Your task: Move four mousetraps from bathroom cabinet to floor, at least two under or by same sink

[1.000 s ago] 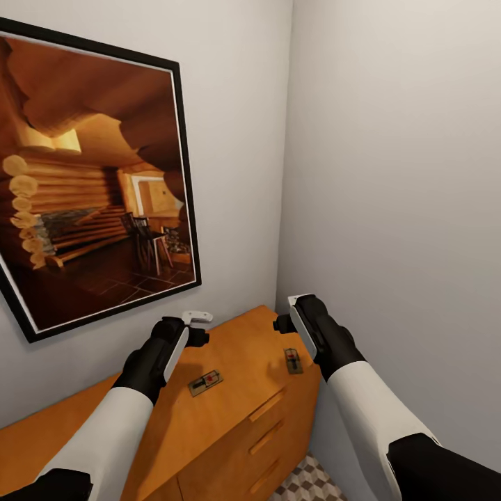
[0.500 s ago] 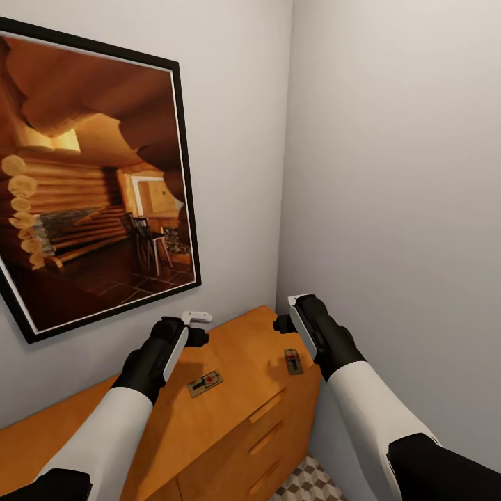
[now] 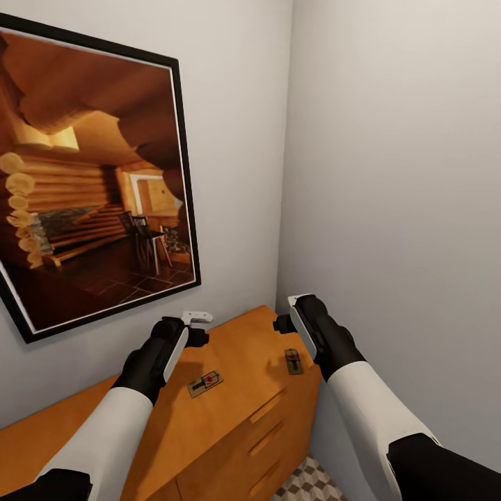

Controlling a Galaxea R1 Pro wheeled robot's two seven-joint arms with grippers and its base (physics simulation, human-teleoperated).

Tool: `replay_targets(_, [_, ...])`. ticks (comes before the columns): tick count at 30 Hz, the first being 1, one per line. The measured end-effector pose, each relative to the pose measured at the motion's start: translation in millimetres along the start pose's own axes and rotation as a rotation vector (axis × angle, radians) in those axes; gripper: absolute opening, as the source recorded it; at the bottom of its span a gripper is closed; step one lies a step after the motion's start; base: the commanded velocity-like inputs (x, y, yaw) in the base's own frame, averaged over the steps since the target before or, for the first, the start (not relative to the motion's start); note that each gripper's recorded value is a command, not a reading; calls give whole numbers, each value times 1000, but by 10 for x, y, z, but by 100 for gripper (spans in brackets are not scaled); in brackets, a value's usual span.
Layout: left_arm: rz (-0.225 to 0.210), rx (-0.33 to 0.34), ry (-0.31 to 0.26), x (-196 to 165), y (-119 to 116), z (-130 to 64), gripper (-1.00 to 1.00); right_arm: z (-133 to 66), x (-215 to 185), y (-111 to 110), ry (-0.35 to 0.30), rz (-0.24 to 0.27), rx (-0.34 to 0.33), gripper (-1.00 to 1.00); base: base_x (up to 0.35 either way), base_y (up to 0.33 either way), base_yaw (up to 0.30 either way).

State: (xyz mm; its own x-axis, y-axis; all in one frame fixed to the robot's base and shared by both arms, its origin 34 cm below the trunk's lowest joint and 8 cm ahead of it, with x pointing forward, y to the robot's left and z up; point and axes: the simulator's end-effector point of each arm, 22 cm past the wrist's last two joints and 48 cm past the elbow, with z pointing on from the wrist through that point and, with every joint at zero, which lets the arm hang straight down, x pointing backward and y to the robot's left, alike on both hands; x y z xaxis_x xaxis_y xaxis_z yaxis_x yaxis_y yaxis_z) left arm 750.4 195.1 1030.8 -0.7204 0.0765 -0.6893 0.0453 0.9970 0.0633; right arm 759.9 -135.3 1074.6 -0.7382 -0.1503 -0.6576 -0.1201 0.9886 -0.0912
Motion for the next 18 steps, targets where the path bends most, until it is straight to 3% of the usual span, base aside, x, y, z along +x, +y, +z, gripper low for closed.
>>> replay_targets(18, [0, 0, 0, 11, -2, 45, 100, 46, 11, -4, 0, 0, 2, 100, 0, 0, 0])
